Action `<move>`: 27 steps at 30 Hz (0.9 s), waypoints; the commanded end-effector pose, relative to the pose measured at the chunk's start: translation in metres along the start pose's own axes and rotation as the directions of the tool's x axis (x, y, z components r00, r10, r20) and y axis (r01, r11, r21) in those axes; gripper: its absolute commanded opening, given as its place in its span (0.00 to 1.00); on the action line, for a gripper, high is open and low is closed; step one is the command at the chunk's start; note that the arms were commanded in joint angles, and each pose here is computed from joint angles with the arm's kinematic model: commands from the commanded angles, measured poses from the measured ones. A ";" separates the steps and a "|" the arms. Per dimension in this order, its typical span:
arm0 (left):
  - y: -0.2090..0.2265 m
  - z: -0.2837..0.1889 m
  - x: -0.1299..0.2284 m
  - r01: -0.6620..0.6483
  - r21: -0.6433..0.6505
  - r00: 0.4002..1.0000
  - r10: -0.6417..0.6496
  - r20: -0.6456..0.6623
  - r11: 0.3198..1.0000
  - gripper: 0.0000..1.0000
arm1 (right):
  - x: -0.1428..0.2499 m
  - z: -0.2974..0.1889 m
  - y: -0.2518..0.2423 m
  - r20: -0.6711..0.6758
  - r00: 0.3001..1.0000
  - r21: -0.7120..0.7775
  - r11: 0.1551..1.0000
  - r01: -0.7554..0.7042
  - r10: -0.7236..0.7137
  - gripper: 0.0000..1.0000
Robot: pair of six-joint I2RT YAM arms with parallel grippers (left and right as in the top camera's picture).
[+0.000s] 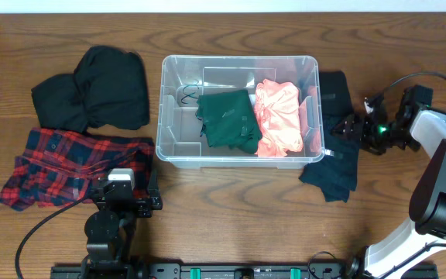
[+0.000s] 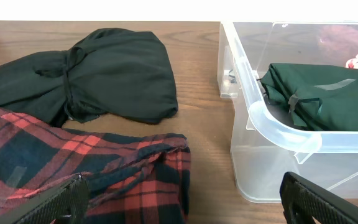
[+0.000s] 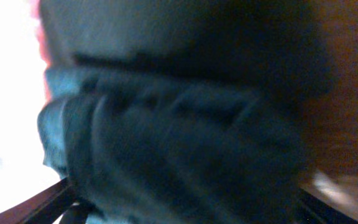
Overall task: Pack container
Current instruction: 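Grasp the black garment right of the bin with the right gripper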
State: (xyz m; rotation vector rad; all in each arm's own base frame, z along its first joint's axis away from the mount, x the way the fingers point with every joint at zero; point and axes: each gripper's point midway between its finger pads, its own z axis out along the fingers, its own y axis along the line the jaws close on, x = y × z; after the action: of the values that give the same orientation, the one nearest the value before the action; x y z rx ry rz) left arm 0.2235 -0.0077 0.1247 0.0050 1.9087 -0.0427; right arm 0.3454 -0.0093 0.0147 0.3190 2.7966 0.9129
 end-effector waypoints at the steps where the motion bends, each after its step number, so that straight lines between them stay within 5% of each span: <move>1: -0.002 0.003 0.009 -0.004 0.012 1.000 0.004 -0.018 1.000 0.98 | 0.040 0.026 -0.010 -0.112 0.994 -0.043 0.999 -0.021 0.016 0.79; 7: -0.002 0.003 0.009 -0.004 0.012 1.000 0.004 -0.018 1.000 0.98 | 0.042 0.029 -0.004 -0.103 0.994 -0.079 0.996 -0.042 0.033 0.30; 9: -0.002 0.003 0.009 -0.004 0.012 1.000 0.004 -0.018 1.000 0.98 | 0.039 0.023 0.006 -0.091 0.995 -0.114 0.992 -0.047 0.037 0.23; 19: -0.002 0.003 0.009 -0.004 0.012 1.000 0.004 -0.018 1.000 0.98 | 0.016 -0.086 0.115 0.191 0.978 -0.161 0.980 0.119 -0.087 0.10; 27: -0.002 0.003 0.009 -0.004 0.012 1.000 0.004 -0.018 1.000 0.98 | 0.040 -0.165 0.236 0.505 0.817 -0.153 0.903 0.400 -0.277 0.08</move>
State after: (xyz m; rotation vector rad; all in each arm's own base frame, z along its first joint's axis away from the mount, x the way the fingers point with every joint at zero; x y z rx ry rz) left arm 0.2235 -0.0077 0.1247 0.0050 1.9087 -0.0427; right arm 0.3122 0.0754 0.2561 -0.0535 2.2116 0.8610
